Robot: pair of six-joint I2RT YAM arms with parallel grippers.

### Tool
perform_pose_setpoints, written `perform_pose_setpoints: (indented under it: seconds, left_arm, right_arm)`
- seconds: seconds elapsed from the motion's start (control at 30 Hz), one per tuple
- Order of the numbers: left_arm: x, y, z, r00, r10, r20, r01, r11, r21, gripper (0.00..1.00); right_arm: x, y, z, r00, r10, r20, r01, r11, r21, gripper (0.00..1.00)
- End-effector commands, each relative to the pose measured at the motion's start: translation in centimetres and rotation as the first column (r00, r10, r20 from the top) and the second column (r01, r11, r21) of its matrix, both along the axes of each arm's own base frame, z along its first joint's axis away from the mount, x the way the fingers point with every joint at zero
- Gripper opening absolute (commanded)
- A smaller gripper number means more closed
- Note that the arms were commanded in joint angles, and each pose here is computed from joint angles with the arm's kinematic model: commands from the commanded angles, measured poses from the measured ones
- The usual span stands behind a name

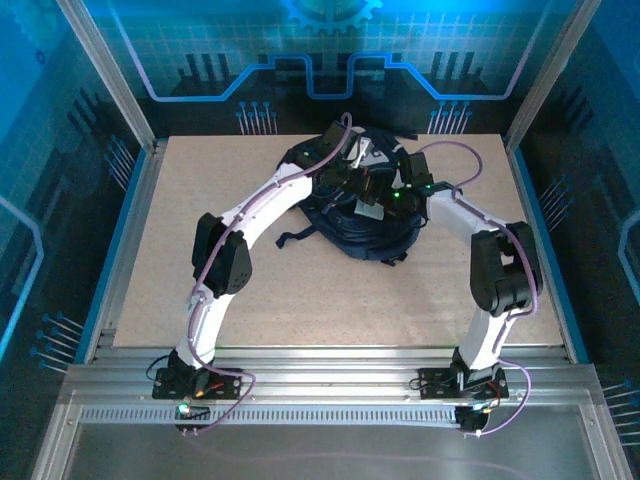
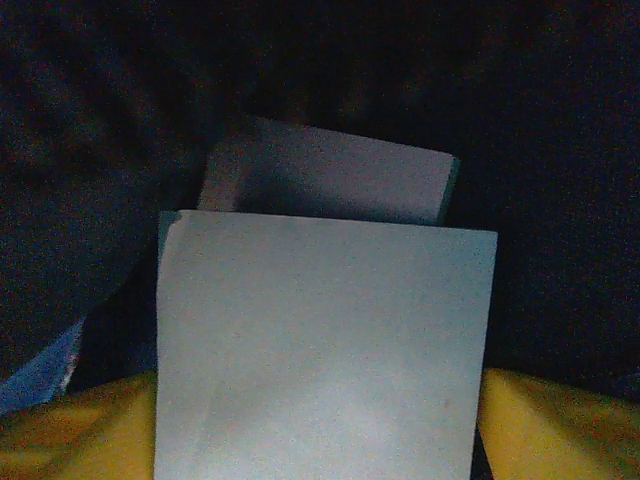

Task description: Pack the student bag

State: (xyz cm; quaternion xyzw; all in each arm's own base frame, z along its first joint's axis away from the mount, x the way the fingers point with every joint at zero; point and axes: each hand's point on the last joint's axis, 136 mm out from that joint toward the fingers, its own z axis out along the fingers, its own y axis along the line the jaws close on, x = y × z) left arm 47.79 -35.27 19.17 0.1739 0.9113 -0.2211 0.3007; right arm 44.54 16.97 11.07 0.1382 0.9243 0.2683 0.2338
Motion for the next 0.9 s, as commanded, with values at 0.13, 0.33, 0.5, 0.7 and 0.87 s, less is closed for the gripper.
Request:
perform_pose_setpoints:
  seconds: [0.13, 0.33, 0.5, 0.7, 0.87]
  left_arm:
    - [-0.6, -0.9, 8.2, 0.992, -0.013, 0.124, 0.03, 0.99, -0.137, 0.0]
    - [-0.7, -1.1, 8.1, 0.993, -0.016, 0.117, 0.033, 0.989, -0.144, 0.0]
    - [-1.0, -1.4, 8.1, 0.993, -0.018, 0.113, 0.035, 0.988, -0.148, 0.0]
    - [-1.6, -1.9, 8.1, 0.993, -0.032, 0.112, 0.048, 0.989, -0.141, 0.0]
    - [-2.0, -1.8, 7.9, 0.994, -0.031, 0.105, 0.045, 0.99, -0.135, 0.0]
  right_arm:
    - [-3.2, -2.7, 0.8, 0.999, -0.04, 0.028, 0.042, 0.993, -0.111, 0.95]
    - [-4.0, -2.5, 1.0, 0.999, -0.029, 0.045, 0.033, 0.996, -0.08, 0.8]
    - [-3.5, -1.1, -0.4, 0.999, -0.026, 0.023, 0.026, 1.0, -0.012, 0.48]
    - [-0.8, 1.9, 1.6, 0.993, 0.006, 0.117, -0.019, 0.993, 0.116, 0.31]
    - [1.3, 4.5, 3.2, 0.985, 0.047, 0.168, -0.069, 0.99, 0.125, 0.25]
